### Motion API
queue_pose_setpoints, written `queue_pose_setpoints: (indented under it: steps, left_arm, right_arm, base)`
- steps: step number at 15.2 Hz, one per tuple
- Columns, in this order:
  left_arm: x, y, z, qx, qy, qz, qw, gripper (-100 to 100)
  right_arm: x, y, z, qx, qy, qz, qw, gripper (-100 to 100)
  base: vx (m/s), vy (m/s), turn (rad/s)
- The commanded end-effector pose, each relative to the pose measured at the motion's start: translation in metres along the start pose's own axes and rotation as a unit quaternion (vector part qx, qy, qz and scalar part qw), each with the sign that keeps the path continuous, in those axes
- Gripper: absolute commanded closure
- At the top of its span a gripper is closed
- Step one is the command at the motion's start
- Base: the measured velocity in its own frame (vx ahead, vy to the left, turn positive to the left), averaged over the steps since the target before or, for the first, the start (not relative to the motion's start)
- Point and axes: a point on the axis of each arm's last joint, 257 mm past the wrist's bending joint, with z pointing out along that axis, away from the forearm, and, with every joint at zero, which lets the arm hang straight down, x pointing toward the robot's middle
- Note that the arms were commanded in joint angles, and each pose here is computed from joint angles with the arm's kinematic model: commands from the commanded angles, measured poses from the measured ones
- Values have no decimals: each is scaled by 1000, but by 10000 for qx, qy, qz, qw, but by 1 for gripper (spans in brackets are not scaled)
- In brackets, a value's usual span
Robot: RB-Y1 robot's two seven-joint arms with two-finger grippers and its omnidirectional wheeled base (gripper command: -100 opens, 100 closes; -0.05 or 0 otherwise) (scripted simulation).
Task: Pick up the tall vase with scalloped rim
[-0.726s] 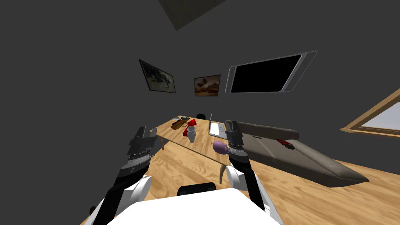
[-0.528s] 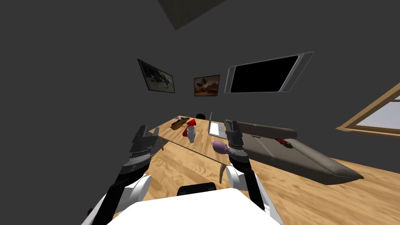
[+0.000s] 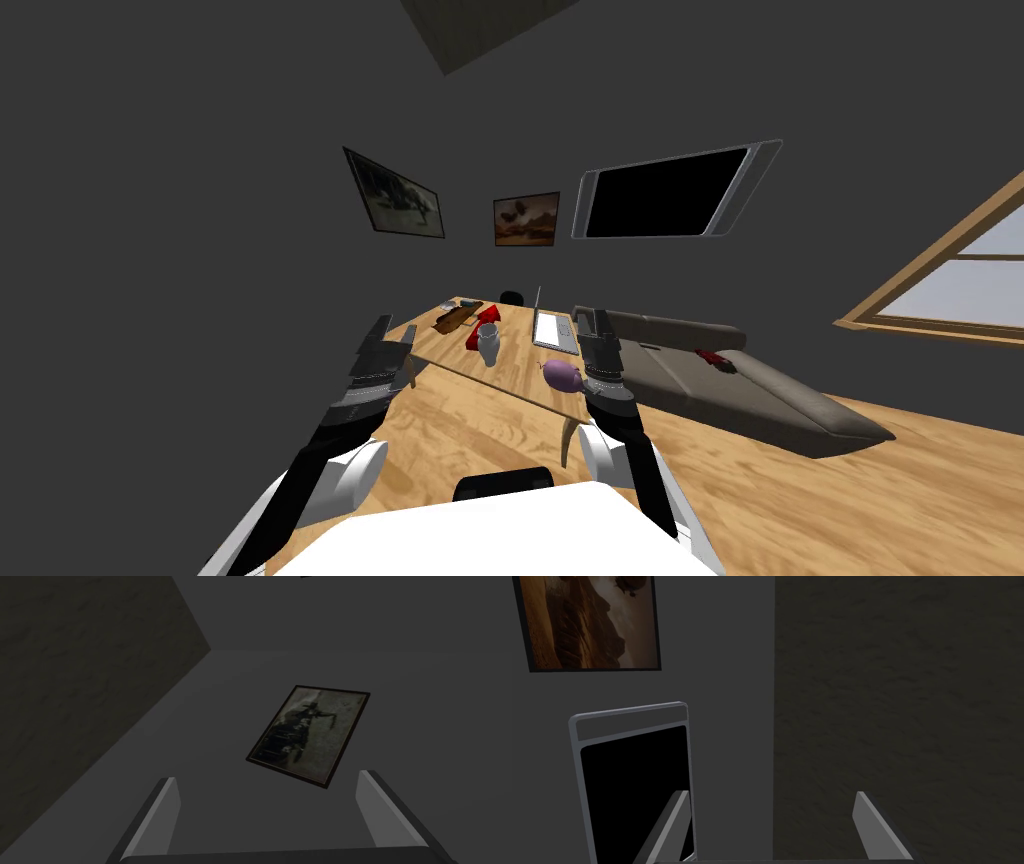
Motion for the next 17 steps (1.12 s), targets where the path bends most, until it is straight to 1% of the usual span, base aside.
queue_pose_setpoints:
  steps: [1,2,3,4,5,7,8,9,10,11,13,14,16,17]
  left_arm:
    - [1,7,3,-163,36,-20,9999,-100]
    - [4,10,8,-222,98,-53,9997,-100]
    - [3,16,8,-327,90,-51,9994,-100]
    - [3,17,8,-345,88,-51,9994,-100]
    - [6,20,13,-404,149,-86,9990,-100]
    - [5,27,12,-544,138,-83,9984,-100]
    - [8,31,17,-621,196,-119,9978,-100]
    - [8,37,16,-733,187,-116,9971,-100]
    - [7,38,16,-759,185,-116,9969,-100]
    - [10,43,21,-839,242,-153,9961,-100]
    - [10,50,20,-990,230,-148,9947,-100]
    - [13,54,25,-1065,286,-185,9937,-100]
    - [12,63,23,-1235,273,-178,9918,-100]
    - [15,66,28,-1294,329,-217,9908,-100]
  right_arm:
    - [0,0,0,0,0,0,10000,0]
    - [0,0,0,0,0,0,10000,0]
    - [0,0,0,0,0,0,10000,0]
    - [0,0,0,0,0,0,10000,0]
    - [0,0,0,0,0,0,10000,0]
    - [0,0,0,0,0,0,10000,0]
    - [0,0,0,0,0,0,10000,0]
    - [0,0,0,0,0,0,10000,0]
    - [0,0,0,0,0,0,10000,0]
    - [0,0,0,0,0,0,10000,0]
    - [0,0,0,0,0,0,10000,0]
    - [0,0,0,0,0,0,10000,0]
    - [0,0,0,0,0,0,10000,0]
    - [0,0,0,0,0,0,10000,0]
  base:
    - [3,14,-57]
    - [3,20,-64]
    - [5,21,-68]
    - [4,15,-32]
    - [5,13,-57]
    - [5,14,-49]
    - [5,17,-59]
    - [6,18,-78]
    - [4,13,-31]
    - [6,13,-54]
    - [7,14,-52]
    - [6,13,-66]
    - [6,13,-59]
    - [9,13,-71]
